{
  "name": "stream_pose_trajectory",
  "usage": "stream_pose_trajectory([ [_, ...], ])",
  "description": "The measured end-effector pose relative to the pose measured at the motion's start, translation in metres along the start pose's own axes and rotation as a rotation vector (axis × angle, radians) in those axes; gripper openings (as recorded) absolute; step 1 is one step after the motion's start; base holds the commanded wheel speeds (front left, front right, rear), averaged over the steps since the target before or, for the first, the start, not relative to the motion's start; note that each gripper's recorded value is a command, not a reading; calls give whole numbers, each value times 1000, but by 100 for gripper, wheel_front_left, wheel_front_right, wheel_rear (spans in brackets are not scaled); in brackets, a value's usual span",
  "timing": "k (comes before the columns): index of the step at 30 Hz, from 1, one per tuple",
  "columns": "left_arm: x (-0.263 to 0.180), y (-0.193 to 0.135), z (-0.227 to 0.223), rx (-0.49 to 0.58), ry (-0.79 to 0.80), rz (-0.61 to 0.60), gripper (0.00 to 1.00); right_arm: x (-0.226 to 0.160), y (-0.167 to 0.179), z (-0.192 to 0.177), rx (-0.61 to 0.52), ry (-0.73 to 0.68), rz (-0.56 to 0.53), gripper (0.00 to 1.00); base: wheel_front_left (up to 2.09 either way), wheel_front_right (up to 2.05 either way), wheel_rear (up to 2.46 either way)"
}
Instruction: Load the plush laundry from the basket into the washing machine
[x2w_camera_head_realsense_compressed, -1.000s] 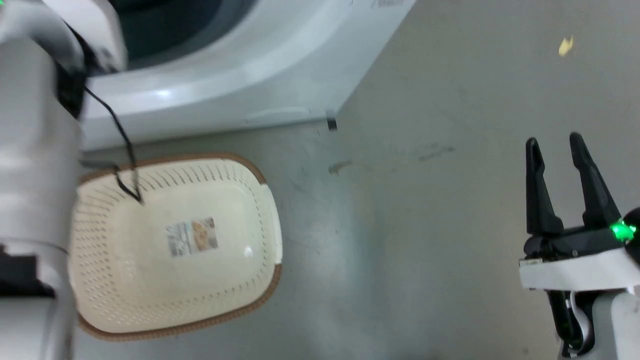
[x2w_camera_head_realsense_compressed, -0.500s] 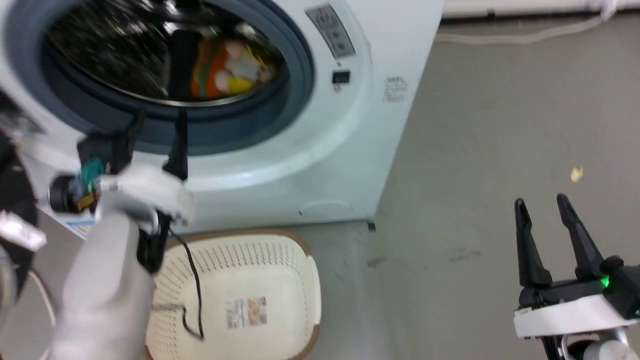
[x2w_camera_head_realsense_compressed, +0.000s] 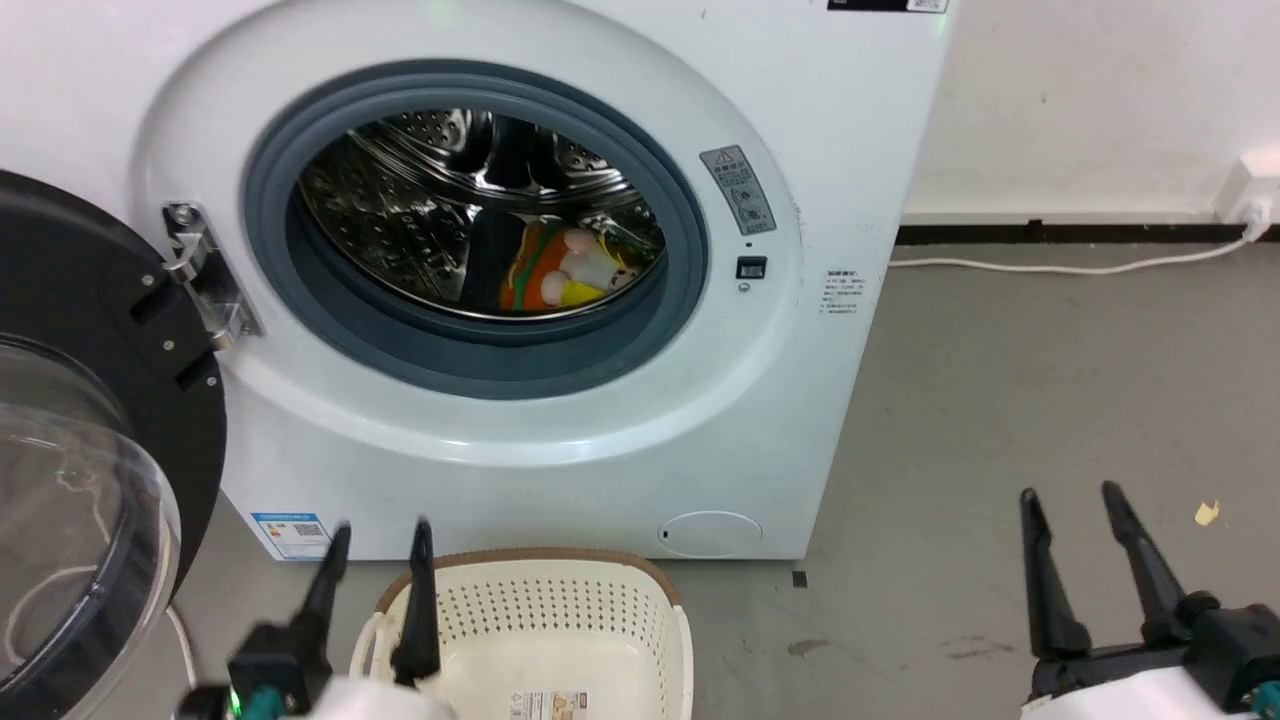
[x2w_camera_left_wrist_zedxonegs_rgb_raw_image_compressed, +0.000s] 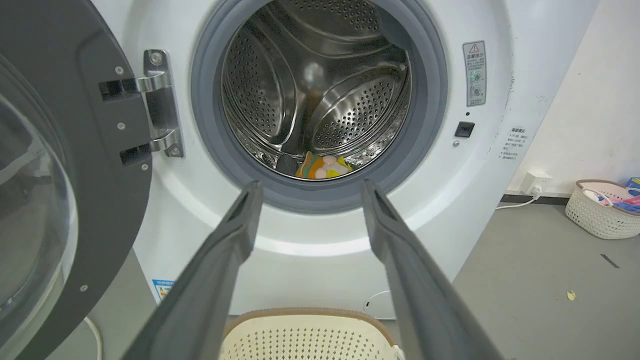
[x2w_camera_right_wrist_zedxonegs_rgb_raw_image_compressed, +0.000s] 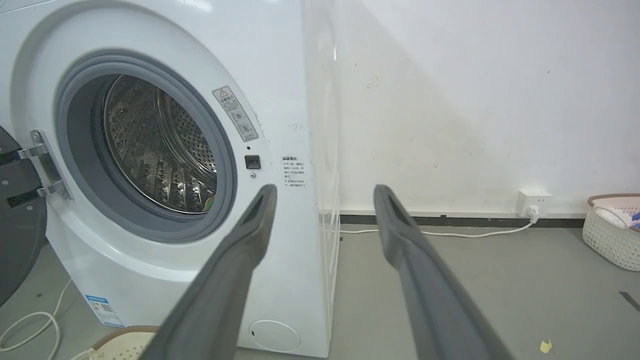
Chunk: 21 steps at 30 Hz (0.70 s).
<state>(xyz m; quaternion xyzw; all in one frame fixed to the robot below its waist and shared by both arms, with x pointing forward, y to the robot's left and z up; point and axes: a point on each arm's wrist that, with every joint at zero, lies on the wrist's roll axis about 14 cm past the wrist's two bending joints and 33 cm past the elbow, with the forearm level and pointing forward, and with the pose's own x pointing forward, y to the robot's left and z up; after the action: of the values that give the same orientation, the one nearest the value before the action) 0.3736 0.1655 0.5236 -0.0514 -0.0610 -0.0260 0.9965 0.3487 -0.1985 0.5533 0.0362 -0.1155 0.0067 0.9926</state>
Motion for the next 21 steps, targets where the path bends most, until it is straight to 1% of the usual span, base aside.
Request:
stream_pose_trajectory([
  [3, -16, -1, -12, -9, 38, 15, 100, -2, 10, -4, -22, 13, 34, 100, 0, 0, 0],
  [8, -28, -2, -25, 8, 80, 18, 100, -8, 16, -12, -15, 43, 51, 100, 0, 0, 0],
  [21, -26, -3, -28, 26, 86, 27, 100, -16, 14, -21, -3, 75, 39, 100, 0, 0, 0],
])
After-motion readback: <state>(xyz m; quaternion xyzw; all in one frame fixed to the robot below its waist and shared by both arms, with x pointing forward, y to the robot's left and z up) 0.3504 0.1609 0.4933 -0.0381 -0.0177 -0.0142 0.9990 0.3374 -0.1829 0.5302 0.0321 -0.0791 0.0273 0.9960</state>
